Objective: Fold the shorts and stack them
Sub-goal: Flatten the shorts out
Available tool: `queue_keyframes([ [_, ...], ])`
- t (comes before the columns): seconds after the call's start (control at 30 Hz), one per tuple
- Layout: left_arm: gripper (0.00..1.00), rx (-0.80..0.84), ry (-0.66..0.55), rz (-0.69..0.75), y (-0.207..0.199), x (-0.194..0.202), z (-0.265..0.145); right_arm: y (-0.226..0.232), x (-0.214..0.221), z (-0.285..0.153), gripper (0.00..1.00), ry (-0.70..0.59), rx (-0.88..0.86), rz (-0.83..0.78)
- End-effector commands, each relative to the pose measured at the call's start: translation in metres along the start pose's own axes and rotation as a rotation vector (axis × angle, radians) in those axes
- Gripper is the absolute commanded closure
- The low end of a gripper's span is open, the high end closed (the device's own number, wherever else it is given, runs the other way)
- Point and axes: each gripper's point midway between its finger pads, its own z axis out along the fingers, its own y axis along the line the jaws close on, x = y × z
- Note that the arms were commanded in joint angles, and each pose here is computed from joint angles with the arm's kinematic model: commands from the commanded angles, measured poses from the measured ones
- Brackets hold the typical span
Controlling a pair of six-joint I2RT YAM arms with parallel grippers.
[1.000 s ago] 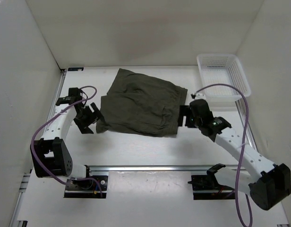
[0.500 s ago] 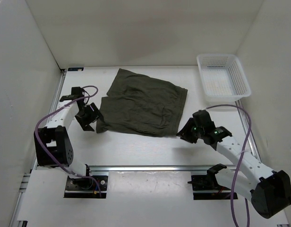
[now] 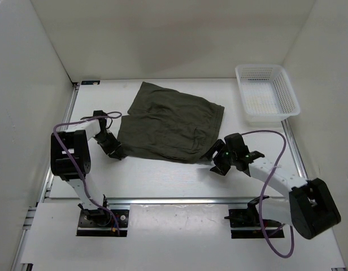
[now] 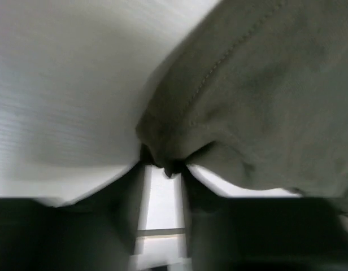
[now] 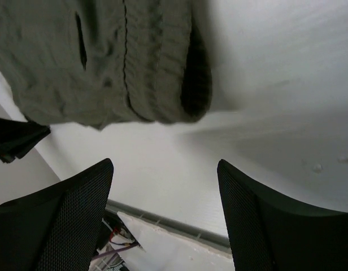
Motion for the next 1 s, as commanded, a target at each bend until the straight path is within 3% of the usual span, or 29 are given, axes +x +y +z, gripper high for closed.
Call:
queue_keyframes([
  [0.0, 0.71, 0.023, -0.058, 0.011, -0.008, -0.018, -0.005, 0.027, -0.023, 0.011, 0.21, -0.055, -0.040, -0.036],
  [0.07, 0.90, 0.022, -0.057, 0.010, -0.009, -0.020, -0.004, 0.019, -0.028, 0.024, 0.26, -0.066, 0.005, -0.028],
  [0.23, 0.90, 0.030, -0.052, 0.011, -0.011, -0.022, -0.003, 0.019, -0.036, 0.049, 0.40, -0.084, 0.057, -0.072],
  [0.3, 0.90, 0.051, -0.086, 0.029, -0.018, -0.028, -0.013, 0.034, -0.051, 0.052, 0.78, -0.119, 0.062, -0.113],
  [0.37, 0.90, 0.052, -0.088, 0.029, -0.020, -0.031, -0.018, 0.030, -0.074, 0.054, 0.98, -0.173, 0.137, -0.192],
  [0.5, 0.90, 0.122, -0.179, 0.060, -0.054, -0.073, -0.070, 0.073, -0.135, 0.039, 1.00, -0.221, 0.078, -0.282],
  [0.53, 0.90, 0.146, -0.201, 0.069, -0.063, -0.079, -0.085, 0.116, -0.162, 0.022, 1.00, -0.274, 0.007, -0.311],
  [0.57, 0.90, 0.159, -0.226, 0.066, -0.068, -0.089, -0.097, 0.121, -0.175, 0.012, 1.00, -0.279, 0.032, -0.346],
  [0.63, 0.90, 0.219, -0.311, 0.083, -0.090, -0.102, -0.146, 0.176, -0.199, -0.016, 1.00, -0.335, -0.039, -0.412],
  [0.73, 0.90, 0.285, -0.426, 0.114, -0.105, -0.103, -0.203, 0.199, -0.207, -0.054, 1.00, -0.377, -0.060, -0.484],
  [0.83, 0.90, 0.291, -0.464, 0.138, -0.097, -0.085, -0.221, 0.193, -0.195, -0.078, 1.00, -0.392, -0.066, -0.525],
  [0.93, 0.90, 0.246, -0.403, 0.158, -0.069, -0.053, -0.191, 0.146, -0.167, -0.082, 1.00, -0.353, -0.007, -0.523],
  [0.97, 0.90, 0.224, -0.381, 0.149, -0.058, -0.043, -0.177, 0.108, -0.152, -0.068, 1.00, -0.306, 0.062, -0.506],
])
